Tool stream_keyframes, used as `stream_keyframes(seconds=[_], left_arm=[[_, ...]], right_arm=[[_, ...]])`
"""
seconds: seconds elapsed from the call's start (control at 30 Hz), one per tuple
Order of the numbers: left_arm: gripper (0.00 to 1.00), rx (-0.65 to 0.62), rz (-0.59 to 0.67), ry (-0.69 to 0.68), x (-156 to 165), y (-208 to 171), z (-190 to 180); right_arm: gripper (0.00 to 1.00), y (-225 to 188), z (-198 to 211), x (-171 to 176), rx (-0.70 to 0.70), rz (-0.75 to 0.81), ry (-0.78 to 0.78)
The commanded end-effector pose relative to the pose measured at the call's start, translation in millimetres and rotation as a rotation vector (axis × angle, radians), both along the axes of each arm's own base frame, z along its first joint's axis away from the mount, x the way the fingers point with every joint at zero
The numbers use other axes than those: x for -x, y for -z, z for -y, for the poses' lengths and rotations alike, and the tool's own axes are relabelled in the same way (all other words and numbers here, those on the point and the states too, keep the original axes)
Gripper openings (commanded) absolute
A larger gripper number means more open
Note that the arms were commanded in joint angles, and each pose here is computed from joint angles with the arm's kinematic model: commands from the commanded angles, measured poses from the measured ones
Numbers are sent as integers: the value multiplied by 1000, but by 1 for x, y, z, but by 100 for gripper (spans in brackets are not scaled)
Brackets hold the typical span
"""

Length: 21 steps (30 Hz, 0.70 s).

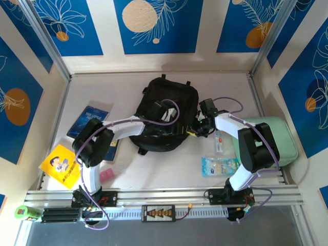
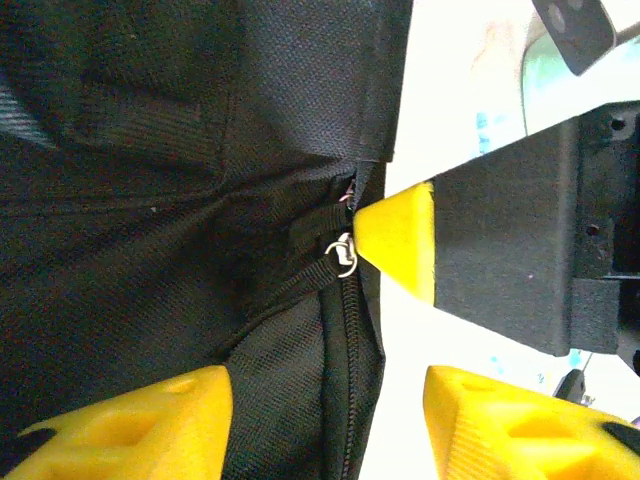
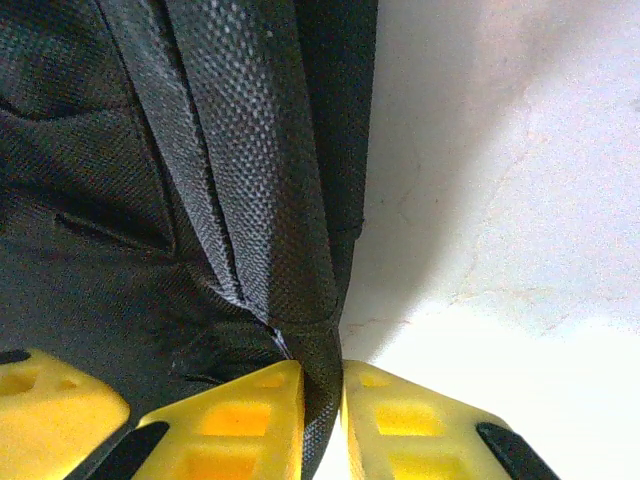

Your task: Pack books, pencil case, and school supplies into a backpack

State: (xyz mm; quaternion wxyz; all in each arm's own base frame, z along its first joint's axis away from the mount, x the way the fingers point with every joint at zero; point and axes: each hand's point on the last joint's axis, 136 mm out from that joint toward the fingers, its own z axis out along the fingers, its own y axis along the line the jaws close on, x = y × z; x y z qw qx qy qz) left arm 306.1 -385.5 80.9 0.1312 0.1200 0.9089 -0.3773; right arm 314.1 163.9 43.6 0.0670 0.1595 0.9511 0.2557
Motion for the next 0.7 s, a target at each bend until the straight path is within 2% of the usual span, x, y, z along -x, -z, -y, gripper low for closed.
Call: stream_keyframes(seconds=[0.0, 0.23, 0.5, 0.67], left_arm=[[50, -56, -2, 50, 7, 11, 0], [51, -171, 3, 42, 3, 32, -12], [46, -31, -73, 69, 6, 34, 15], [46, 30, -48, 70, -1, 24, 26]], right_arm=[[18, 16, 7, 14, 18, -66, 17], [17, 19, 5, 14, 5, -69, 22], [17, 20, 1, 14, -11, -77, 10], [16, 19, -3, 13, -14, -79, -4]])
